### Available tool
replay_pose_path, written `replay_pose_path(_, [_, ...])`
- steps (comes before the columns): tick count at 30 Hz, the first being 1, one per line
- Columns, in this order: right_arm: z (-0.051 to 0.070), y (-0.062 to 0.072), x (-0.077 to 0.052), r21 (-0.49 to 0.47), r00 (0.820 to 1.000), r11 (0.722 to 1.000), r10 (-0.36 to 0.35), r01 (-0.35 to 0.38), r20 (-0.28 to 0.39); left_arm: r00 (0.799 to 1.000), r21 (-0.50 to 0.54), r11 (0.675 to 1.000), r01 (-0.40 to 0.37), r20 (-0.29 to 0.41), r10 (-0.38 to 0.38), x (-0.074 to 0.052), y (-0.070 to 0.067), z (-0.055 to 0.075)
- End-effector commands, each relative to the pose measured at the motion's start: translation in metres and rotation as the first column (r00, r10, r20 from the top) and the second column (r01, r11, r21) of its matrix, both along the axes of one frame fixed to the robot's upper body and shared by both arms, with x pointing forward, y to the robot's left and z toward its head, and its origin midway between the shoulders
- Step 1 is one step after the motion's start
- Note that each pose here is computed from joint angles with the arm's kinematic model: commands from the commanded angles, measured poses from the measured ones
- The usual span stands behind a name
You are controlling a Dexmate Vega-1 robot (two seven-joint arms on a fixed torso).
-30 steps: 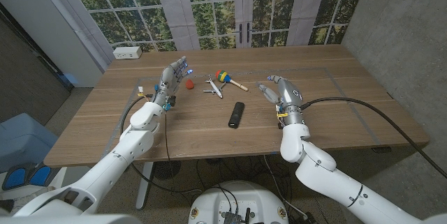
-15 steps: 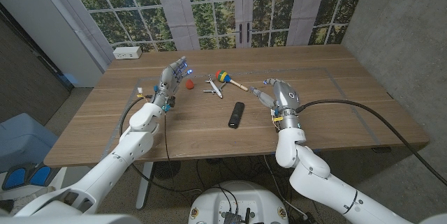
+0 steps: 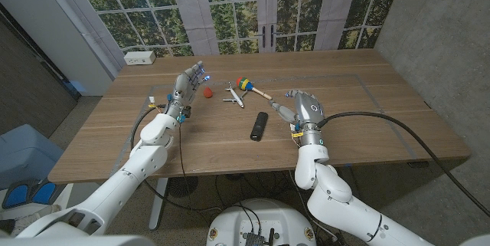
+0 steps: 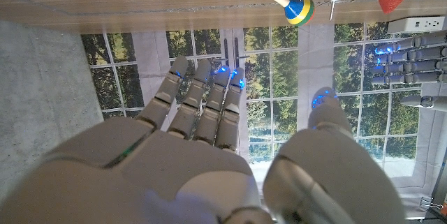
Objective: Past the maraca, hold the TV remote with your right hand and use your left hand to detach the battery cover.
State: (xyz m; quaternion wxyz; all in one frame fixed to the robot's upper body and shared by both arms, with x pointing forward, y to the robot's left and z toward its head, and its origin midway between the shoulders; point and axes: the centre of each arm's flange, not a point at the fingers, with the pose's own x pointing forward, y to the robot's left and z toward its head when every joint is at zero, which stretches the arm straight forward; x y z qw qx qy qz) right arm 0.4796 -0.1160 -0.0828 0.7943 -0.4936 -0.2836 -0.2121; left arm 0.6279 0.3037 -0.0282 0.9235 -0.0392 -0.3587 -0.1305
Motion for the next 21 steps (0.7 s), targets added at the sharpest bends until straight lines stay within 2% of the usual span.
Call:
replay_pose_path(1, [-0.006, 0.013, -0.007, -0.034, 0.999, 0.998, -0.045, 0.044, -0.018, 1.000, -0.001, 1.000, 0.010, 0.017, -0.010, -0.001, 0.000, 0.001])
replay_pose_path(8, [-0.008, 0.021, -0.008, -0.048, 0.994, 0.997, -0.067, 0.063, -0.087, 1.000, -0.001, 1.000, 0.014, 0.026, -0.014, -0.003, -0.001, 0.002])
replay_pose_path(21, [-0.017, 0.034, -0.009, -0.086, 0.981, 0.993, -0.092, 0.078, -0.172, 0.999, 0.006, 1.000, 0.024, 0.046, -0.024, -0.004, -0.003, 0.006])
